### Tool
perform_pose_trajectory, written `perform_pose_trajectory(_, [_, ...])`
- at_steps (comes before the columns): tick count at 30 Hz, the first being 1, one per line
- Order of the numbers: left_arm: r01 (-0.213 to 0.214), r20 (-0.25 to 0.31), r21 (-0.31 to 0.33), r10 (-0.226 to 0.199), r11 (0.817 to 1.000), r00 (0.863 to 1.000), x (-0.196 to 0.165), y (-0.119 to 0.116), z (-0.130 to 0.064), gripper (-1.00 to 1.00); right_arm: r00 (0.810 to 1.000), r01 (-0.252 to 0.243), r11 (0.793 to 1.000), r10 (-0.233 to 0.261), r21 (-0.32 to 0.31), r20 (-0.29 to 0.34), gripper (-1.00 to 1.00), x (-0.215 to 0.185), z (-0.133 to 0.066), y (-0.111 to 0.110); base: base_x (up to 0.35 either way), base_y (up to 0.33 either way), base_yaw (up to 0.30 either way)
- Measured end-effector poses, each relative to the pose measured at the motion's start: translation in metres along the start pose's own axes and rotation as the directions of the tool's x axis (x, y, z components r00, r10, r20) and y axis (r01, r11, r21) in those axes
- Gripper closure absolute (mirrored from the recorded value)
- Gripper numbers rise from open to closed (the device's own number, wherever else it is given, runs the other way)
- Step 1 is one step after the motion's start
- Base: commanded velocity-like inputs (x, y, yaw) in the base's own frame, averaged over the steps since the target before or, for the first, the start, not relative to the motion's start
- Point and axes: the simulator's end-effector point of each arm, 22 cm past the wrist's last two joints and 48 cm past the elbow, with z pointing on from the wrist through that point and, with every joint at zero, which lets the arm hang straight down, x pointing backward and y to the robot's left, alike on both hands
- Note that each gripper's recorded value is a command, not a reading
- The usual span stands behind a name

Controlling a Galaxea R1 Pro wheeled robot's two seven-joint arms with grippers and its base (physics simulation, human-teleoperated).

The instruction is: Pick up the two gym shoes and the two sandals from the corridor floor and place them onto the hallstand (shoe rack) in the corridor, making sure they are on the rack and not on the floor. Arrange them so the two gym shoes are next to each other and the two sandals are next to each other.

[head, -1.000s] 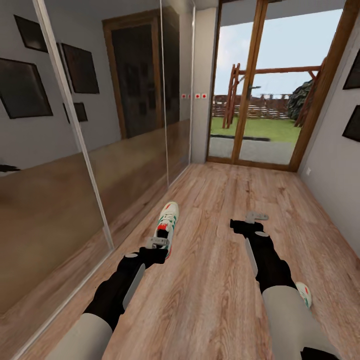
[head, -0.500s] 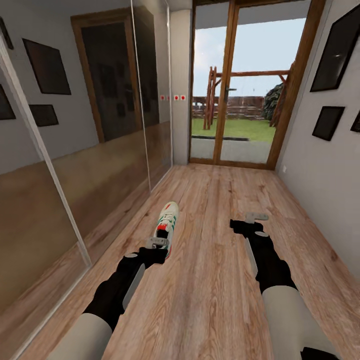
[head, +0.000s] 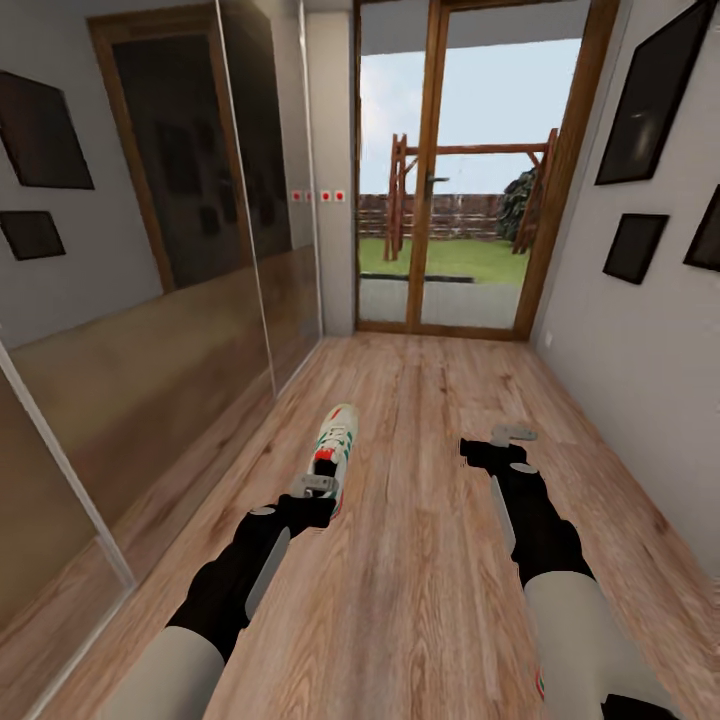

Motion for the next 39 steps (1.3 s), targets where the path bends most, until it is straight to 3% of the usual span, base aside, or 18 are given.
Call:
perform_pose_trajectory(6, [-0.002,0.003,-0.001,0.002,1.000,1.000,-0.001,0.000,-0.001,1.00,1.000,-0.001,1.000,0.001,0.000,0.002,-1.00,-0.001,-0.001,0.000,0.185,0.000,-0.280])
perform_pose_trajectory(31, [-0.005,0.014,-0.002,0.005,1.000,1.000,-0.007,-0.001,-0.004,1.00,1.000,-0.003,1.000,0.003,0.000,0.013,-1.00,-0.008,-0.004,0.000,0.006,0.000,-0.281])
perform_pose_trajectory(39, [-0.005,0.018,-0.002,0.005,1.000,1.000,-0.009,-0.001,-0.006,1.00,1.000,-0.004,1.000,0.004,-0.001,0.017,-1.00,-0.011,-0.006,-0.001,0.235,0.000,-0.281])
